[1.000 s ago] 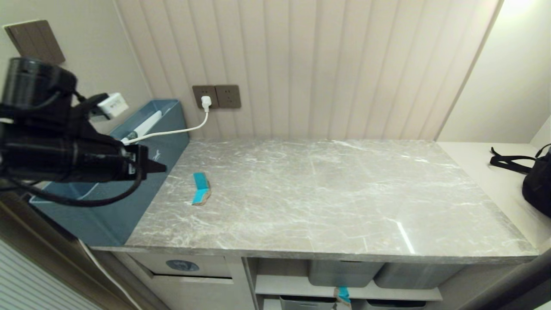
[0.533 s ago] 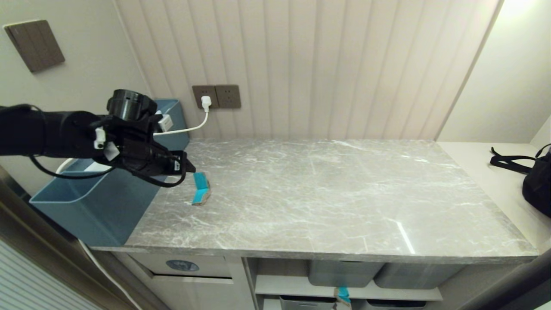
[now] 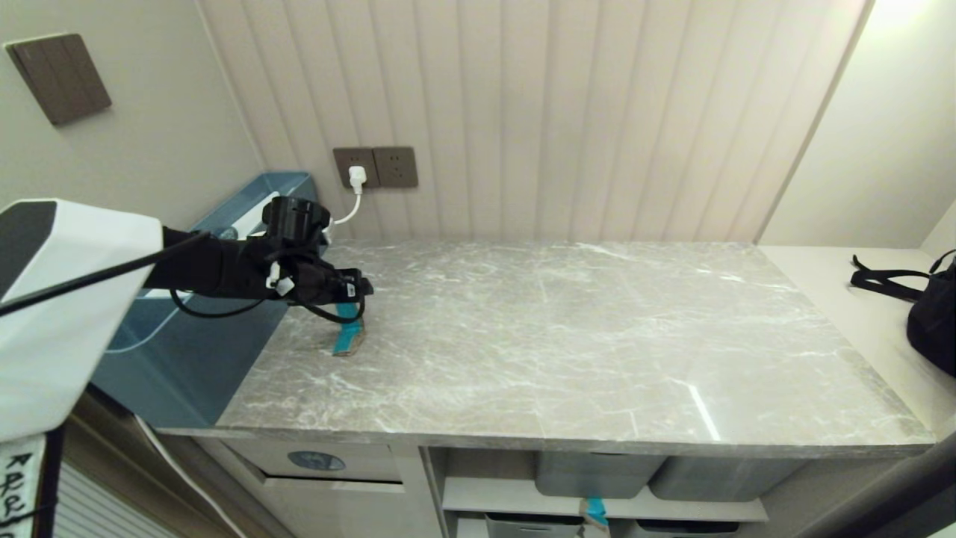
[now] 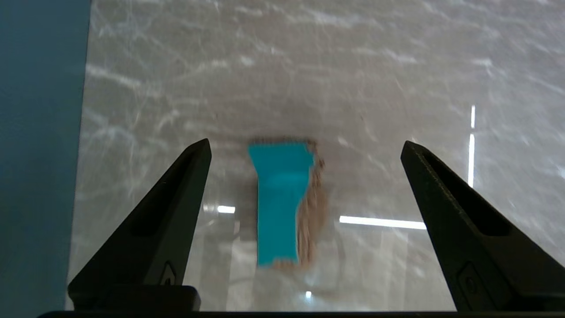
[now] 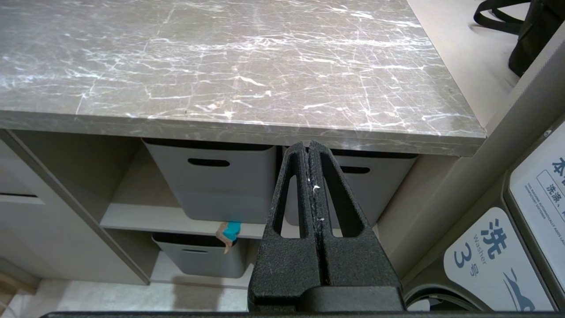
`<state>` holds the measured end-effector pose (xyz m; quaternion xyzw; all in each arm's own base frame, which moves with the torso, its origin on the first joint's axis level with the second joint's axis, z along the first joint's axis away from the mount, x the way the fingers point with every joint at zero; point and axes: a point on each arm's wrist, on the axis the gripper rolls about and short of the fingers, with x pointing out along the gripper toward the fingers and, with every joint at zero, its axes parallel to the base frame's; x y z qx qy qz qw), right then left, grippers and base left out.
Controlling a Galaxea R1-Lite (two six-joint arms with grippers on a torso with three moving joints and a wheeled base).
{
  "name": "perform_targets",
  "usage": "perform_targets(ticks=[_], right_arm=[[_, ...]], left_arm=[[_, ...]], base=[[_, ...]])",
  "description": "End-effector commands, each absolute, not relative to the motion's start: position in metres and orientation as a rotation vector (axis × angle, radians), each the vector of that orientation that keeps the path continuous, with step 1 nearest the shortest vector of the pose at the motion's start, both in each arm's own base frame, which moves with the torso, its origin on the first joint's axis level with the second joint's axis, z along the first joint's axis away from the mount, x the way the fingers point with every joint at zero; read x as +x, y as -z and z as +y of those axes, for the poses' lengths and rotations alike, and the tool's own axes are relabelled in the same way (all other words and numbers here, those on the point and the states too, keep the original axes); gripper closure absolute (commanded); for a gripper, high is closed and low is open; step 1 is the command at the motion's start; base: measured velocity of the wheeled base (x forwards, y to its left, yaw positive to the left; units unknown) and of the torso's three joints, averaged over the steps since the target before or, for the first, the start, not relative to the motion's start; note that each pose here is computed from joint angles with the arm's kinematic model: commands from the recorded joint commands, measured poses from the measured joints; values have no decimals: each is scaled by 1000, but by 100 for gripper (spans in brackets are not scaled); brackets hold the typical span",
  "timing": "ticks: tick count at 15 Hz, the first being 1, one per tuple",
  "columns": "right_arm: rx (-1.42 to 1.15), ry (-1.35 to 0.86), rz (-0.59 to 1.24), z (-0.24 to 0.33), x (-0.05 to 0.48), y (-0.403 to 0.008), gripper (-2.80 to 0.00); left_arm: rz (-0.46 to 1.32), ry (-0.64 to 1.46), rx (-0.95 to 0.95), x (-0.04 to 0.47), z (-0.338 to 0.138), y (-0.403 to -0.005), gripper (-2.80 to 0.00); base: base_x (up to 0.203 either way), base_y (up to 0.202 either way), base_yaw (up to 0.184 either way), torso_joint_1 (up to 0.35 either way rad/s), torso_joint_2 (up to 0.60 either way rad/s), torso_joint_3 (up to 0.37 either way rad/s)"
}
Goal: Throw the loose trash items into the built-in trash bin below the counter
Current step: Pick up the garbage
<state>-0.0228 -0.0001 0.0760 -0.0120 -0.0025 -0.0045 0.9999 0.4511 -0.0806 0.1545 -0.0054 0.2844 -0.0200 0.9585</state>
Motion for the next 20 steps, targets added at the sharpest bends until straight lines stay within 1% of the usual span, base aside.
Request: perform_targets(ticks=[1, 5, 17, 18, 20], right_arm=[[-25, 9, -3, 0, -23, -76, 0], [-25, 9, -3, 0, -23, -76, 0], [-25, 9, -3, 0, -23, -76, 0], [-25, 9, -2, 0, -23, -76, 0], [-25, 9, -4, 0, -23, -76, 0]], left_arm=[[594, 30, -8, 463, -80, -130, -280], [574, 3, -13, 476, -73, -124, -280], [582, 0, -23, 485, -67, -112, -280], [579, 2, -23, 487, -67, -112, 0], [577, 14, -26, 489, -69, -112, 0]], base=[[0, 0, 0, 0, 0, 0], [0, 0, 0, 0, 0, 0], [0, 0, 0, 0, 0, 0], [0, 0, 0, 0, 0, 0], [0, 0, 0, 0, 0, 0]])
